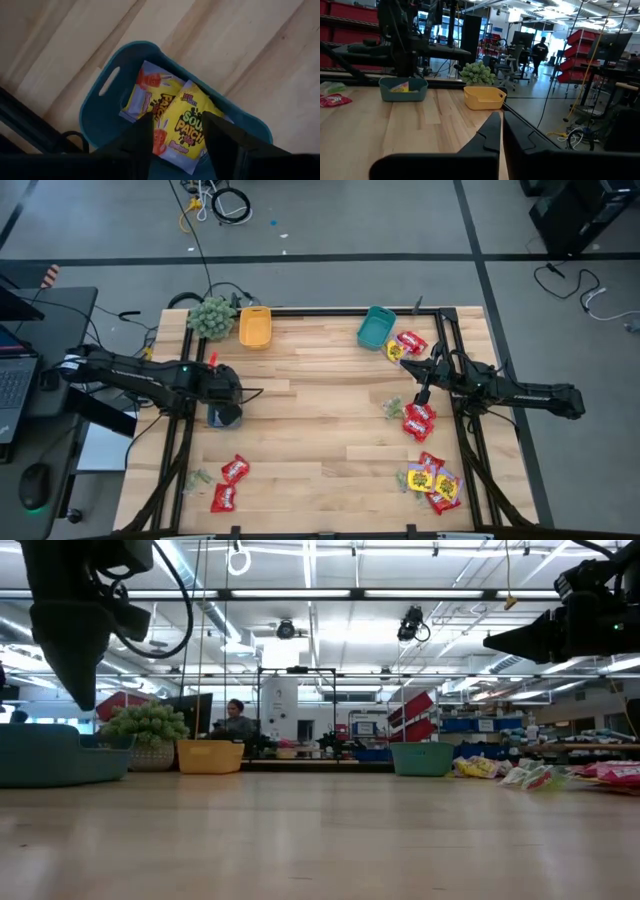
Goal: Sort candy
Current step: Put the yellow candy pack into the blue bin, then move the blue bin to the top of the table
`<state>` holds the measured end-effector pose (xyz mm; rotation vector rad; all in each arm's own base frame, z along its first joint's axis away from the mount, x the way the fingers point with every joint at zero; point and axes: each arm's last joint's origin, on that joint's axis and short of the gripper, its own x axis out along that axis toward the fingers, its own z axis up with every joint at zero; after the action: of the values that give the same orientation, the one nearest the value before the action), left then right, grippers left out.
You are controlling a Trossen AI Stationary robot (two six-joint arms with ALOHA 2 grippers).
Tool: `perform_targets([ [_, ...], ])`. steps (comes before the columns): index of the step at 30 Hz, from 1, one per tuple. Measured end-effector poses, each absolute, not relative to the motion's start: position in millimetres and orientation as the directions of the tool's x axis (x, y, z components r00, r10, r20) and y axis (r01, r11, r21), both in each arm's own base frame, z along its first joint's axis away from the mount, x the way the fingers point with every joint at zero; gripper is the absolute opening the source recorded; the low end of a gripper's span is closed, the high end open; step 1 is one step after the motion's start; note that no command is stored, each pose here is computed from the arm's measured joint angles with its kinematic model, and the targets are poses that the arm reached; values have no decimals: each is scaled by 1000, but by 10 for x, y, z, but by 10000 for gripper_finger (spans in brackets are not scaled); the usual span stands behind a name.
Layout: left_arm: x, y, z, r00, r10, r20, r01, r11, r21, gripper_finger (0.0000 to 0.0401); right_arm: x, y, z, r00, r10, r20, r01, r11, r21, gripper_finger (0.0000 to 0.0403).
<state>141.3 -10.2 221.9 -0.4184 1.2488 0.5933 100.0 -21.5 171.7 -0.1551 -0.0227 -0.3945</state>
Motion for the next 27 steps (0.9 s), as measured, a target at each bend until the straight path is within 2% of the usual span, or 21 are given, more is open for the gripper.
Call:
perform_targets([
  [4, 1430, -110, 2071, 165, 174, -971, -601, 799, 41, 137, 1001, -215, 1717, 923, -381, 52, 384, 912, -146, 7],
  [9, 1477, -76, 1865, 190, 190, -963, -595, 803, 41, 38, 1000, -215, 1721, 923, -381, 56, 385, 911, -145, 5],
  [11, 1505, -50, 1816, 225, 199, -954, -598, 801, 26, 10, 1000, -215, 1728, 922, -381, 64, 386, 911, -143, 6],
  [15, 1516, 17, 1712, 253, 210, -944, -606, 796, 15, 5, 998, -215, 1758, 920, -381, 94, 390, 911, -133, 8],
  [19, 1519, 90, 1634, 274, 223, -935, -619, 785, 6, 2, 990, -213, 1822, 912, -379, 159, 383, 924, 3, 6],
  [27, 1693, 208, 1588, 425, 256, -868, -587, 808, -49, 1, 983, -197, 1882, 917, -332, 221, 320, 943, 86, 6],
])
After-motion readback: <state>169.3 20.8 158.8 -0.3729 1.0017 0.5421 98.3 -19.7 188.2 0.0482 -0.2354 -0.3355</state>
